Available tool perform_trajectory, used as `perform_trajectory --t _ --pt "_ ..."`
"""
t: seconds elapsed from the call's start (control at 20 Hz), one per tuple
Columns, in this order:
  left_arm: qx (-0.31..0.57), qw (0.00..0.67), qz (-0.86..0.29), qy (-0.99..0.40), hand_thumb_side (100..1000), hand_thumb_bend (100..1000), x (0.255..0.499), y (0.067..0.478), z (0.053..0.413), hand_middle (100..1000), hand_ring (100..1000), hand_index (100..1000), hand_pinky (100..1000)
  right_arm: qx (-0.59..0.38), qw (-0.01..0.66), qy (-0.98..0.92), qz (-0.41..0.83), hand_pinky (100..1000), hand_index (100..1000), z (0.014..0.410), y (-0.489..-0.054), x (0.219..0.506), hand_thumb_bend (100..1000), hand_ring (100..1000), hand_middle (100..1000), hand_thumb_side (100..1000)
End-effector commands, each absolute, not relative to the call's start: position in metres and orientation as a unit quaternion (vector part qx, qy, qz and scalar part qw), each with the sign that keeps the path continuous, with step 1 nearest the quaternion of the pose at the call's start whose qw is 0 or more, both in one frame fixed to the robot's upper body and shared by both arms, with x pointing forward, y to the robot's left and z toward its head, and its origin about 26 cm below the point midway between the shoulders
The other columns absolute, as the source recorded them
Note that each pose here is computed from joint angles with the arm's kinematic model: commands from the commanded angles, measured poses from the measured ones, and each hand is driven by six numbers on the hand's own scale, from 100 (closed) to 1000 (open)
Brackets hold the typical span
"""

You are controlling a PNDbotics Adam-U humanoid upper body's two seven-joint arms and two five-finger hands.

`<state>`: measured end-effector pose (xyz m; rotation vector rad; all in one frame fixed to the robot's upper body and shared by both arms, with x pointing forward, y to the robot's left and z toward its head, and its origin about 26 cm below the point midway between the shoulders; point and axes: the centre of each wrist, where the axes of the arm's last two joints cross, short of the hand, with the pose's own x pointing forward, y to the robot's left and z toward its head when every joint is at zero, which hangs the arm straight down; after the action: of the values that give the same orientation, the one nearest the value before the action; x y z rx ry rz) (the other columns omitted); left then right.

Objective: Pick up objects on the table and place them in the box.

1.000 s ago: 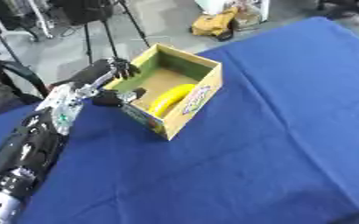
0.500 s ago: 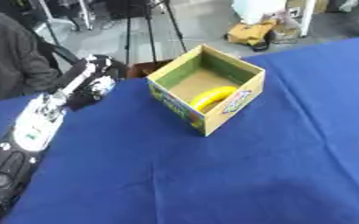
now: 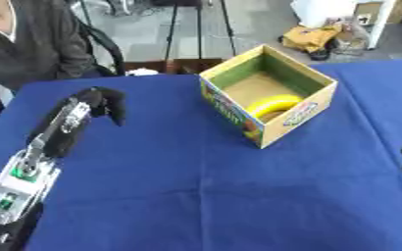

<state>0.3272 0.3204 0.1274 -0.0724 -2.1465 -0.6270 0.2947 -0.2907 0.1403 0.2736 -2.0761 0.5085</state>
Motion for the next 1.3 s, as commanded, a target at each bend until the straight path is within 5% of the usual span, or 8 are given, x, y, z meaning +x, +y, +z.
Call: perform_trajectory --t 0.05,1.3 --pt "-0.051 0.426 -0.237 -0.871 989 221 0.323 0.316 0.135 545 571 747 509 0.106 0.463 -0.855 0.209 527 652 0.147 -0.293 0.294 100 654 545 638" --pt "-0.102 0.447 -0.215 -0.862 1000 285 0.317 0.303 0.112 533 557 746 500 0.102 0.455 -0.858 0.216 527 659 0.148 -0.290 0.295 100 655 546 646"
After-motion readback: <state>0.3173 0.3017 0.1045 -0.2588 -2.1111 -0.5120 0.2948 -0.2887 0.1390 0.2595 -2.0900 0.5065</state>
